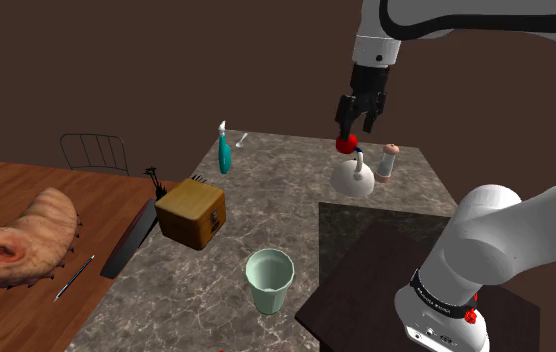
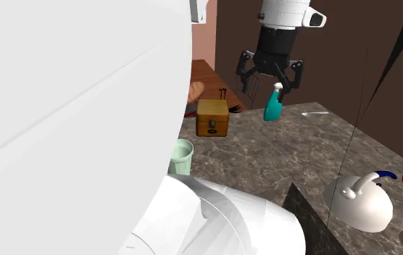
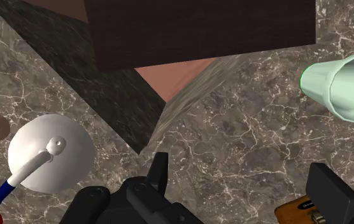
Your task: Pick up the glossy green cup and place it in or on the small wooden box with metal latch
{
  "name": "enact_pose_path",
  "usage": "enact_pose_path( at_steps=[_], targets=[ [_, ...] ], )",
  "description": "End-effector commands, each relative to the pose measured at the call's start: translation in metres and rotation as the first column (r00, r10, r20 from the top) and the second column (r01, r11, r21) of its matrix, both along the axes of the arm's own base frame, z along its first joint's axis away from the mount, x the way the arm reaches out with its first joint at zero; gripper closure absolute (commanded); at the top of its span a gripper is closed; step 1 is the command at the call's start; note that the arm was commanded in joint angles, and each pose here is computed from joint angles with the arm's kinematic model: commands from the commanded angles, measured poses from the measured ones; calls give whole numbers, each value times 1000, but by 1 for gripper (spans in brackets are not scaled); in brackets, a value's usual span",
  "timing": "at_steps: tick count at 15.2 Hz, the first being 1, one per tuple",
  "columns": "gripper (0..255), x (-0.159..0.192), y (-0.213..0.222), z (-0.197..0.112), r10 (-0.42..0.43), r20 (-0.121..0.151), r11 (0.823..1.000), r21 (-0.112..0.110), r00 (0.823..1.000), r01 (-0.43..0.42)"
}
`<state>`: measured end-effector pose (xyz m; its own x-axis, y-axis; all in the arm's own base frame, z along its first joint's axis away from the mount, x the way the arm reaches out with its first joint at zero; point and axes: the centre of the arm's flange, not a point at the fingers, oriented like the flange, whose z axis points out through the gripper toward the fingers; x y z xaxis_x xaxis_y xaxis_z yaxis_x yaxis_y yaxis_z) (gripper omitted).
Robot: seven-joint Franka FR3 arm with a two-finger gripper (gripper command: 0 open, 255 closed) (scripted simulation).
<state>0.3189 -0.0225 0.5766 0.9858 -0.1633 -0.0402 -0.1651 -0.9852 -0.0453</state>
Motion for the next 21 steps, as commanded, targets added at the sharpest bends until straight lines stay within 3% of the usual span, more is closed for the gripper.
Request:
enact_pose_path(
  at_steps=[1, 21],
  targets=[
    [0, 0, 0, 0, 0, 0, 1000, 0, 1000, 0],
    [0, 2, 132, -215, 55, 96, 984, 162, 994, -70]
  ],
)
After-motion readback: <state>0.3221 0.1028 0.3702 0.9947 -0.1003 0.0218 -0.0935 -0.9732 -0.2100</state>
